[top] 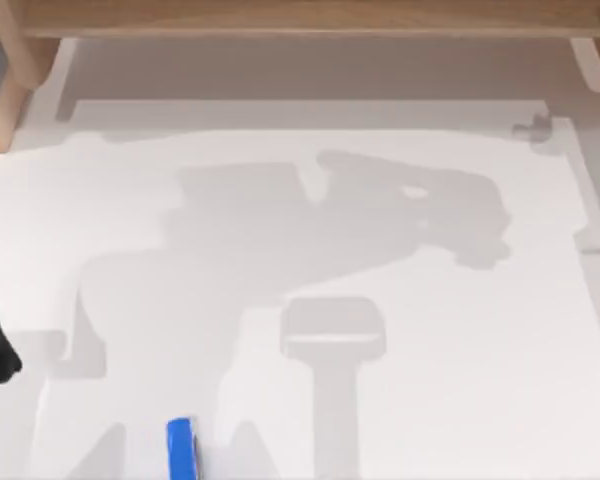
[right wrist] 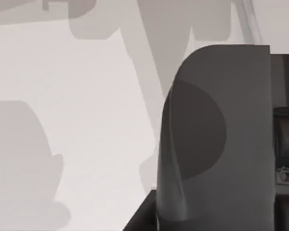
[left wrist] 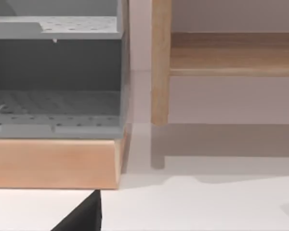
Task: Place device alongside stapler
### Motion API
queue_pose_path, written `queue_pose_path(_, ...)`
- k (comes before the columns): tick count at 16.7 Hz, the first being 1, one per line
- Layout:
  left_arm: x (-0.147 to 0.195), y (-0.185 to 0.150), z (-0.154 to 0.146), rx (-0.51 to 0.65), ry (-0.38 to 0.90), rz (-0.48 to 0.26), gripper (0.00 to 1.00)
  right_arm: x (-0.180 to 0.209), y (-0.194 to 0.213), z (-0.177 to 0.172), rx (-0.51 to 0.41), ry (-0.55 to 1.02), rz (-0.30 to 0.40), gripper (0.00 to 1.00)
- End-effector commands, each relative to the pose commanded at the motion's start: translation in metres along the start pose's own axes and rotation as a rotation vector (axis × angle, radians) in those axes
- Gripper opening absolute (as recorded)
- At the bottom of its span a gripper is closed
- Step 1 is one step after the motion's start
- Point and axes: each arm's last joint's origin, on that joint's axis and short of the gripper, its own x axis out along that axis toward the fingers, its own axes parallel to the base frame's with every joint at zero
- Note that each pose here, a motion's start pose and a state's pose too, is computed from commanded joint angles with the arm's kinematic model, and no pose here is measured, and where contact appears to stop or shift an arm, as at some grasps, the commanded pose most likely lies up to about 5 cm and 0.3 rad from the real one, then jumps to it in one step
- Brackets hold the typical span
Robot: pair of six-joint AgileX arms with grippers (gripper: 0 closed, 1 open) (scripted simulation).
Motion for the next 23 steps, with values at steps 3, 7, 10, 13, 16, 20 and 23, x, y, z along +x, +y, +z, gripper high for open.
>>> queue_pose_path(3, 0.000, 0.000, 0.000, 0.000, 0.000, 0.000, 1.00, 0.006, 0.078, -0.049, -0.006, 0.032, 0.015, 0.00)
queue_pose_path(7, 0.000, 0.000, 0.000, 0.000, 0.000, 0.000, 1.00, 0.023, 0.171, -0.143, -0.065, 0.082, 0.030, 0.00)
queue_pose_path(10, 0.000, 0.000, 0.000, 0.000, 0.000, 0.000, 1.00, 0.034, 0.215, -0.225, -0.133, 0.122, 0.034, 0.00)
queue_pose_path(13, 0.000, 0.000, 0.000, 0.000, 0.000, 0.000, 1.00, 0.040, 0.234, -0.302, -0.204, 0.158, 0.028, 0.00)
queue_pose_path(16, 0.000, 0.000, 0.000, 0.000, 0.000, 0.000, 1.00, 0.043, 0.237, -0.354, -0.259, 0.180, 0.023, 0.00)
queue_pose_path(20, 0.000, 0.000, 0.000, 0.000, 0.000, 0.000, 1.00, 0.043, 0.236, -0.376, -0.286, 0.188, 0.023, 0.00)
queue_pose_path(23, 0.000, 0.000, 0.000, 0.000, 0.000, 0.000, 1.00, 0.043, 0.236, -0.376, -0.286, 0.188, 0.023, 0.00)
